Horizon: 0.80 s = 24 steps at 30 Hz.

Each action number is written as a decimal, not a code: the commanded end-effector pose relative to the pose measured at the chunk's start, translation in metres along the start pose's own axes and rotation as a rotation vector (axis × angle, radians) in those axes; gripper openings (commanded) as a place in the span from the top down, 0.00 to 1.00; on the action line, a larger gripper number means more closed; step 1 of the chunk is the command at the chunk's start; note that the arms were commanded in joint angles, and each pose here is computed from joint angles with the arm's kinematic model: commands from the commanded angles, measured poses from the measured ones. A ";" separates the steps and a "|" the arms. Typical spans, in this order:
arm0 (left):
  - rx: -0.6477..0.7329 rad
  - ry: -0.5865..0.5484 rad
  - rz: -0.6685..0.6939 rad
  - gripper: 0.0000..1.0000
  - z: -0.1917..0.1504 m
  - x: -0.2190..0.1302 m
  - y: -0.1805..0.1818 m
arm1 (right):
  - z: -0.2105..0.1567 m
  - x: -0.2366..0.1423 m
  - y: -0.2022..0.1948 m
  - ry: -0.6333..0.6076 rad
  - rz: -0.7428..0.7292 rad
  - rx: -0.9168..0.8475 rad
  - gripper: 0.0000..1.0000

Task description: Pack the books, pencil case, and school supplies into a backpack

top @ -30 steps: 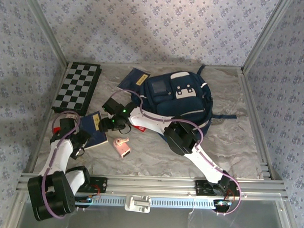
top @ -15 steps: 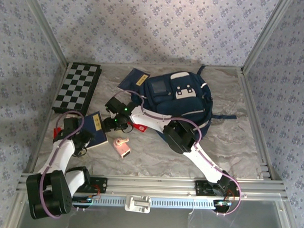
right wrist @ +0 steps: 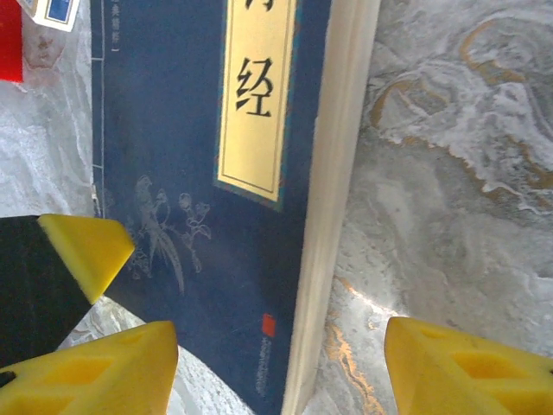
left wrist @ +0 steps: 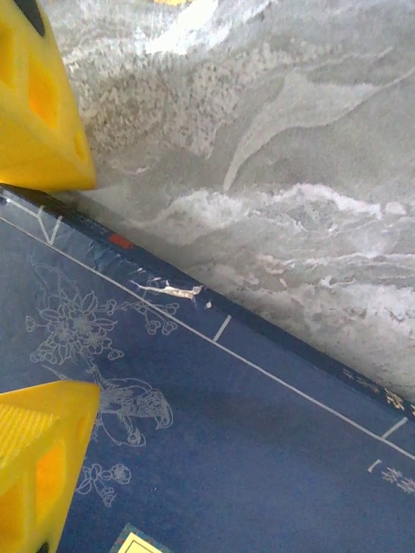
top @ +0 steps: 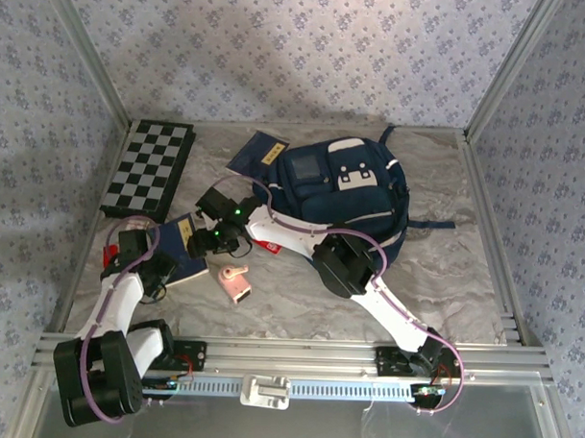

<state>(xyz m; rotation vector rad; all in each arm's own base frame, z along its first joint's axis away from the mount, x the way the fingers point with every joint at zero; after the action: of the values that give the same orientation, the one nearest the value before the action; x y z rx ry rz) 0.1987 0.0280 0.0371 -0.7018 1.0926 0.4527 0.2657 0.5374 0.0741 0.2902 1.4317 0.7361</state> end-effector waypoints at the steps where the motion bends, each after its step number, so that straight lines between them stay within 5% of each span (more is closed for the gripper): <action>1: 0.022 0.098 -0.232 0.43 -0.016 0.006 -0.036 | -0.001 -0.001 0.009 0.018 0.032 -0.006 0.36; 7: 0.017 0.078 -0.182 0.46 -0.016 0.006 -0.025 | 0.004 -0.011 0.017 0.010 0.060 -0.011 0.38; 14: 0.018 0.086 -0.170 0.46 -0.017 0.007 -0.024 | 0.014 0.002 -0.018 -0.004 -0.028 0.023 0.35; 24: 0.008 0.104 -0.306 0.50 -0.019 0.006 -0.047 | 0.004 0.026 -0.011 0.056 0.035 0.020 0.37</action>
<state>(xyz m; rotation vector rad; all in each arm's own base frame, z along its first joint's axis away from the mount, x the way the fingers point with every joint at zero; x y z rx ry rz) 0.2014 0.0250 0.0366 -0.7197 1.0758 0.4259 0.2850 0.5364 0.0632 0.3233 1.4461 0.7305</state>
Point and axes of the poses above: each hand's point on the last joint's axis, 136 mm out from that joint toward the fingers, its own x axis out along the fingers, its own y axis along the line the jaws close on, z = x × y, the point moved 2 cm from there along -x, back along the fingers, and after that the axes turned 12 degrees about x, right-handed, at the moved point
